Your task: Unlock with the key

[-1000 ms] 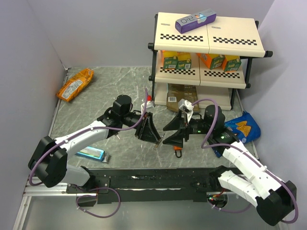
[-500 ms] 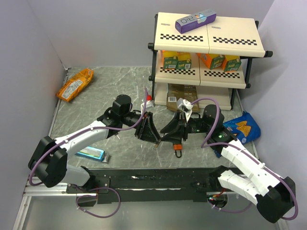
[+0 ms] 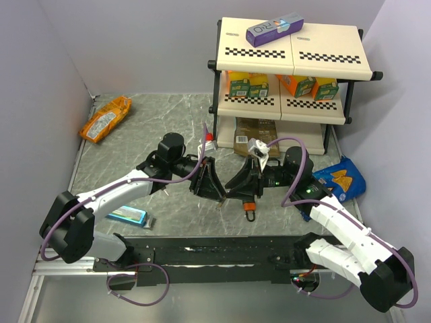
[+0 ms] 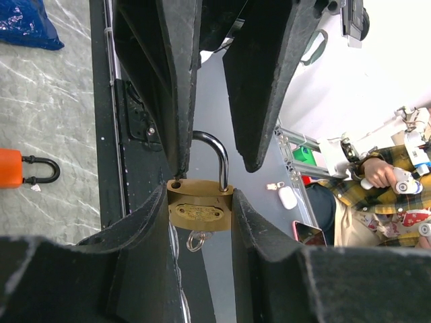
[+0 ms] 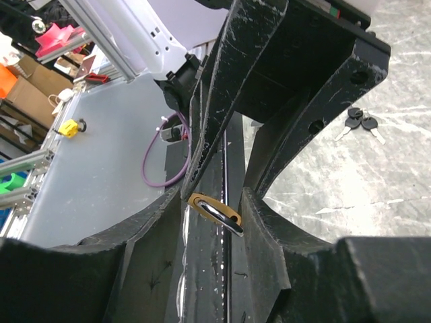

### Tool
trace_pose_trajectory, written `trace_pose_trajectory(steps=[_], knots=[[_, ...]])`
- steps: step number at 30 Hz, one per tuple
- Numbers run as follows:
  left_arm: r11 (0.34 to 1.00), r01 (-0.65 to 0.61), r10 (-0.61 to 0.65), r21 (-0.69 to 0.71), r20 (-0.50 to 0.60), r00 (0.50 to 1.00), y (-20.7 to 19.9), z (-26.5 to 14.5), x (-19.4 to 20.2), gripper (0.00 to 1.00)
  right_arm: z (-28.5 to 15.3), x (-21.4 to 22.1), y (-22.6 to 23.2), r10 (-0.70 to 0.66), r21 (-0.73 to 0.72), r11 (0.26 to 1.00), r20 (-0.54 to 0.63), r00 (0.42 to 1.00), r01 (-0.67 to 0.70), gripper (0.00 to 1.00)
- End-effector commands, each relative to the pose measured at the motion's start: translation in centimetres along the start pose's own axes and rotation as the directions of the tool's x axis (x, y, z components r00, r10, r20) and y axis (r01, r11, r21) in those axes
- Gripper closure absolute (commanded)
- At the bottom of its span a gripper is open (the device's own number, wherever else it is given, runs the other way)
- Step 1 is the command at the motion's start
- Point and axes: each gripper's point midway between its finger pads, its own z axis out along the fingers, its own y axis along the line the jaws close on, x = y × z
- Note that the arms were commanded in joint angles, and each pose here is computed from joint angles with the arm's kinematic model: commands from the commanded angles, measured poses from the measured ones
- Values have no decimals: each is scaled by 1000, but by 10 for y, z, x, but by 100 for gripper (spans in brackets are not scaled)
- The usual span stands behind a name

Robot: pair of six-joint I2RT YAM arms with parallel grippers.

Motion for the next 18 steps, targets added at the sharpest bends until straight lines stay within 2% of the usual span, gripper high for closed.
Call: trace_pose_trajectory(steps=[1,6,7,13,17,18], knots=[[995,-93,93,19,9,996,-10,-1,-9,99,1,-2,4,-30,-20,999,-5,1000,30,54],[993,-97,99,-64,17,995,3,-2,-11,99,0,-3,0,-18,9,1000,-6,1000,18,66],[991,-102,104,-84,20,994,6,-2,-13,99,1,-3,-1,-13,11,1000,-9,1000,13,72],[935,-120,144,-335,48,988,44,-13,-23,99,4,-4,-13,50,55,997,-19,999,-49,90],[889,-130,176,-439,65,982,55,-17,-28,99,7,-3,-26,93,111,990,-26,995,-90,93],[853,-141,201,-503,68,977,64,-21,-32,99,8,-1,-31,117,126,986,-35,993,-112,93]])
